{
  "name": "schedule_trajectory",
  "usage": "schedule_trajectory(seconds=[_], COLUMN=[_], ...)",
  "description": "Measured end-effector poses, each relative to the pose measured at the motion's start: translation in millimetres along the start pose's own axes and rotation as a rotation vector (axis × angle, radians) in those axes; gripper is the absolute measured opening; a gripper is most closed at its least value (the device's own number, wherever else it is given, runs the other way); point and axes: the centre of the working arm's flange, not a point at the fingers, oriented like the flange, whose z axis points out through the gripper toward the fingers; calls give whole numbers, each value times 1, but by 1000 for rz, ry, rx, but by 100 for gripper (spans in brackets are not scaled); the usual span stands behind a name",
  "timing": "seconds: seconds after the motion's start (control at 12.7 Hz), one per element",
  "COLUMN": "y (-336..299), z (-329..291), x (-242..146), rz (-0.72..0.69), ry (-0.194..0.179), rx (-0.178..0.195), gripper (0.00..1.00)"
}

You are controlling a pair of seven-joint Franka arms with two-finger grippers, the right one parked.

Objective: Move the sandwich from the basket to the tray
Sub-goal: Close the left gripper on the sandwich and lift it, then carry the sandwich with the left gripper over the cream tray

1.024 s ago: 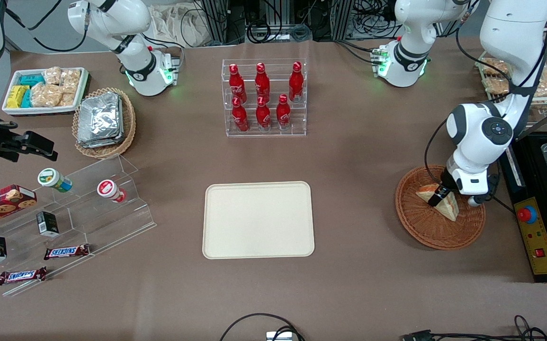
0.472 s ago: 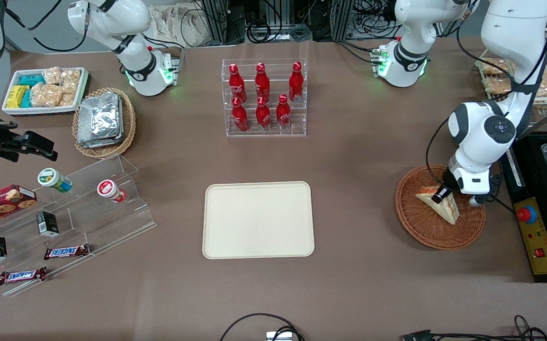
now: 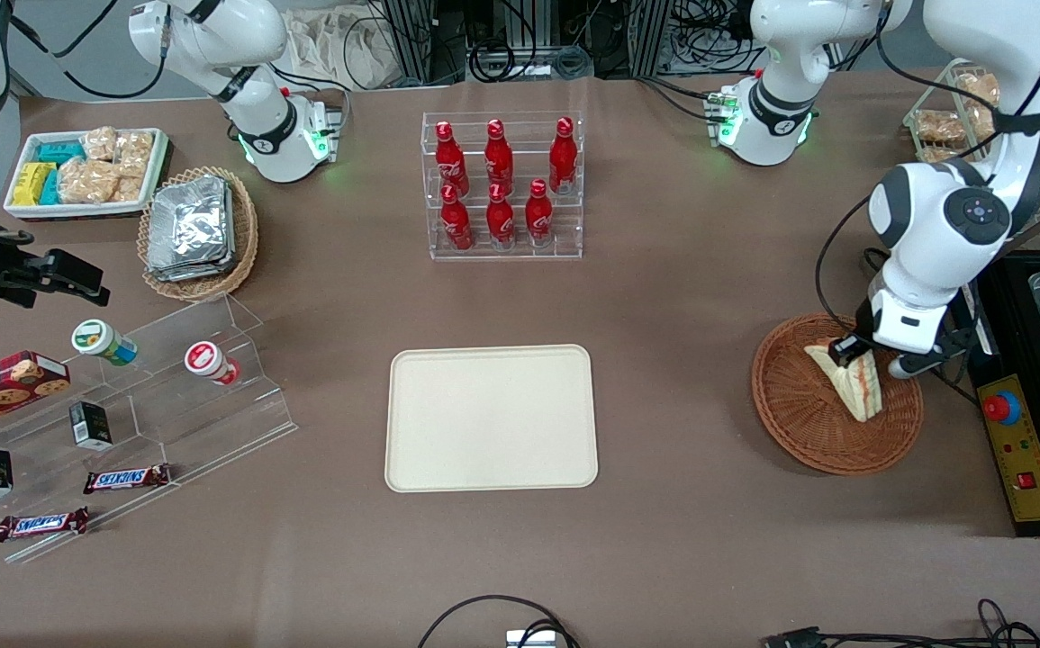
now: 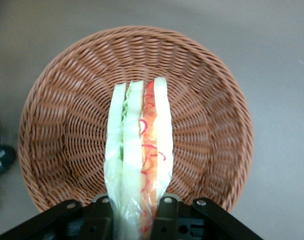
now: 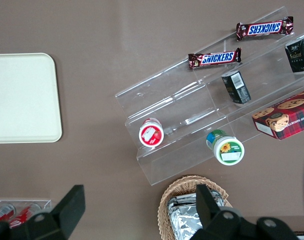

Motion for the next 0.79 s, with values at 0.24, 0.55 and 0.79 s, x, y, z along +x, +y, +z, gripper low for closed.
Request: schedule_trajectory(seconds=[0.24,0.55,0.79], y=[5,48,106], z=[-15,-67,-118], x=[-2,11,18], rz=[206,401,490], ry=[-21,-91,-71], rx=[10,27,12], gripper=[19,18,18])
